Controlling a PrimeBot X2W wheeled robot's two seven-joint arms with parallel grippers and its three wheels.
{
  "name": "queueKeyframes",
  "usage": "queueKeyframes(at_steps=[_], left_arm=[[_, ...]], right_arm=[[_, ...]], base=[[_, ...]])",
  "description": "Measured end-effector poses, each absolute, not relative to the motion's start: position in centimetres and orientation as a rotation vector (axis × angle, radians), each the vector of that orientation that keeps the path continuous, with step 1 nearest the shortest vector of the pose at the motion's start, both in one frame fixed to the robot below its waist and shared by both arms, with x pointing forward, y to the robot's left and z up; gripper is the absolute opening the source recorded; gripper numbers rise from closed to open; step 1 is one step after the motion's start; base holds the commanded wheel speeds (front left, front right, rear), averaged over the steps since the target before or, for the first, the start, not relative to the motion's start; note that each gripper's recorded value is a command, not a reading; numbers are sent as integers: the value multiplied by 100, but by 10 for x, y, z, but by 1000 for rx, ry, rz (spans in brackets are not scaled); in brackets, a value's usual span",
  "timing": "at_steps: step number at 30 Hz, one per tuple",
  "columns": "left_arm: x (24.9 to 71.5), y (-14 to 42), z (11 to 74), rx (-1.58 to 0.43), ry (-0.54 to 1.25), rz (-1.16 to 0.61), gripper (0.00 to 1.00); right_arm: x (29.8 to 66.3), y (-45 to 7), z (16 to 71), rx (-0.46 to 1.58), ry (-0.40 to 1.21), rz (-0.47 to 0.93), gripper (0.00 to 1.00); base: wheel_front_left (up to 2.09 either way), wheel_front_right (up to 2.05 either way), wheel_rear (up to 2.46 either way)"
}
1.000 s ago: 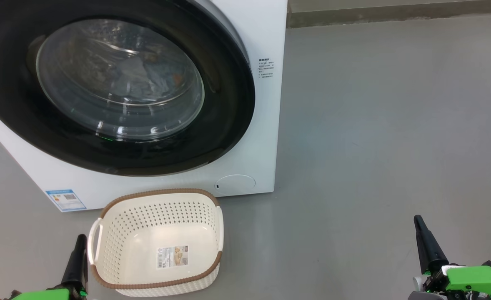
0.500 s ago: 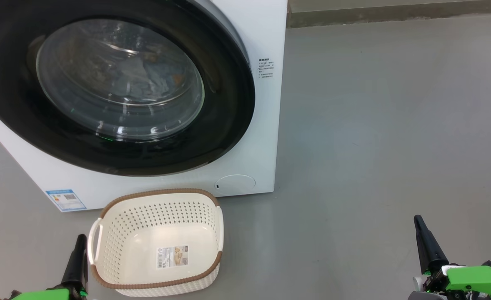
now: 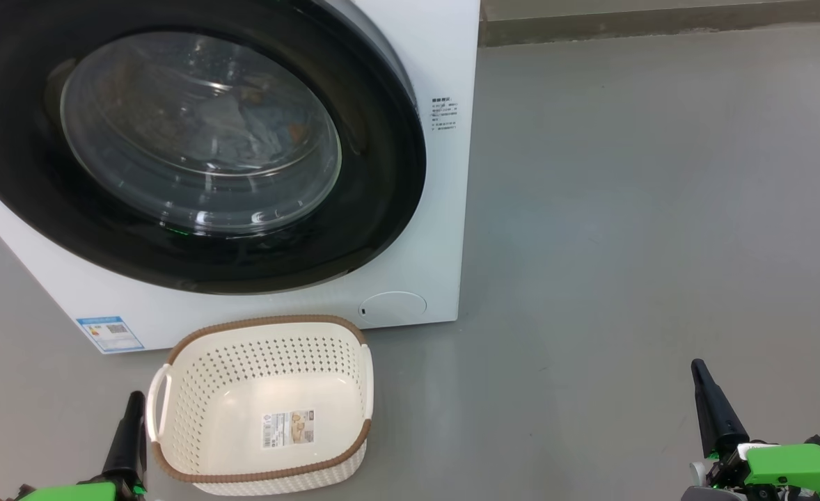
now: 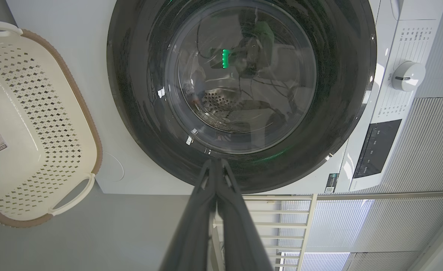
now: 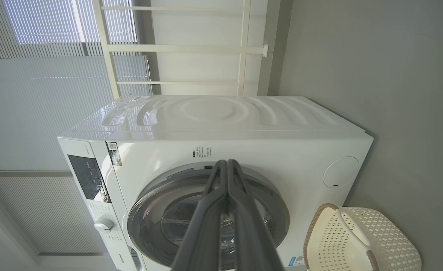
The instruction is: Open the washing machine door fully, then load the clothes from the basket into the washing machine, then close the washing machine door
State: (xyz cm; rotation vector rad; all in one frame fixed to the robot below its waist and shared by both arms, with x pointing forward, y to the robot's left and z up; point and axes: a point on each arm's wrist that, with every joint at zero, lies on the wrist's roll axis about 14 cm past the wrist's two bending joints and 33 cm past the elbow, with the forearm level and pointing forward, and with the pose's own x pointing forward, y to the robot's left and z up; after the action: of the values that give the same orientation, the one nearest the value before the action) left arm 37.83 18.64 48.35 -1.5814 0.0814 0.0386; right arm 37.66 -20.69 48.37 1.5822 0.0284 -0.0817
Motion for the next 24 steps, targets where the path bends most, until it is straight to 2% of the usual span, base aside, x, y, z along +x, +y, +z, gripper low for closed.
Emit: queueKeyframes(at_steps=[24], left_arm=[[378,186,483,-1581,81,39,0]], right_arm=[[377,-207,484,1582,28,-82,0]], base=[[0,0,0]])
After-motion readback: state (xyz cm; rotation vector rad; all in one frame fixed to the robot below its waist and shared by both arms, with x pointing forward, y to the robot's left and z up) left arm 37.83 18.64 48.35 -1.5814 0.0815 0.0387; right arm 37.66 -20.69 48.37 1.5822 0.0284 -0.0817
